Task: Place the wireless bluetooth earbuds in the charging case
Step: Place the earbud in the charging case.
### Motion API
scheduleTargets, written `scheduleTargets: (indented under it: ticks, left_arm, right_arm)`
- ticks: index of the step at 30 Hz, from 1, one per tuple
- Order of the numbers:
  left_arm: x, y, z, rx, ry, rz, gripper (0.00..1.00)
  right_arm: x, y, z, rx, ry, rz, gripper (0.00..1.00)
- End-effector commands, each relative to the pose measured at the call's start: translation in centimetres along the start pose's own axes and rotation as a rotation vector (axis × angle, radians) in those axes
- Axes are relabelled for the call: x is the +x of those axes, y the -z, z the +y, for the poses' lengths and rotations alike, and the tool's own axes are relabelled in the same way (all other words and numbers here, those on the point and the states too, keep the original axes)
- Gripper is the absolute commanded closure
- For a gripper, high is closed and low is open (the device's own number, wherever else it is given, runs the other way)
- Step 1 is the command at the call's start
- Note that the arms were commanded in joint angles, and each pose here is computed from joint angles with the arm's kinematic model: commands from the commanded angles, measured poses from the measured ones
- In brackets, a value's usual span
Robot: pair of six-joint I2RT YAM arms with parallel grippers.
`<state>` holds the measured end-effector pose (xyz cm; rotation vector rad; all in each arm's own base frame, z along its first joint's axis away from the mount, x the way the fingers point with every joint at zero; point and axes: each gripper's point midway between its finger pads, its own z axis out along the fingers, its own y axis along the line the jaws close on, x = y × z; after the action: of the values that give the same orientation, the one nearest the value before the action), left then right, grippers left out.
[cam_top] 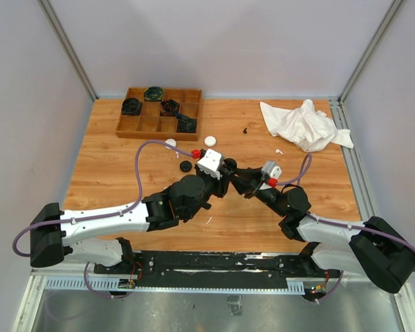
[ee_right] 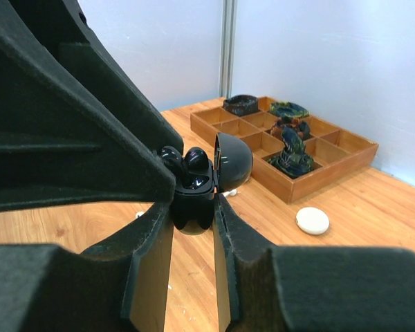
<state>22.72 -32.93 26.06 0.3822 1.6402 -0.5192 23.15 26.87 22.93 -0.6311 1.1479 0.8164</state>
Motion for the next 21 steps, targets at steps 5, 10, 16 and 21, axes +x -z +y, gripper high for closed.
scheduleTargets:
  ticks: [5, 10, 16, 21]
  left_arm:
    - [-2.8, 1.1, -1.2, 0.056, 0.130, 0.024, 0.48]
    - [-4.0, 1.5, -1.5, 0.145, 0.223, 0.050, 0.46]
    - [-4.9, 1.8, -2.1, 0.225, 0.302, 0.084, 0.45]
    - [-4.1, 1.3, -1.9, 0.207, 0.320, 0.133, 0.45]
  right_arm:
    - [-3.6, -0.2, 0.3, -0.002, 0.036, -0.137, 0.99]
    - [-3.4, -0.2, 0.2, 0.000, 0.039, -0.131, 0.99]
    - [-3.4, -0.3, 0.2, -0.004, 0.044, -0.130, 0.99]
    - [-3.4, -0.4, 0.3, -0.008, 0.042, -0.129, 0.99]
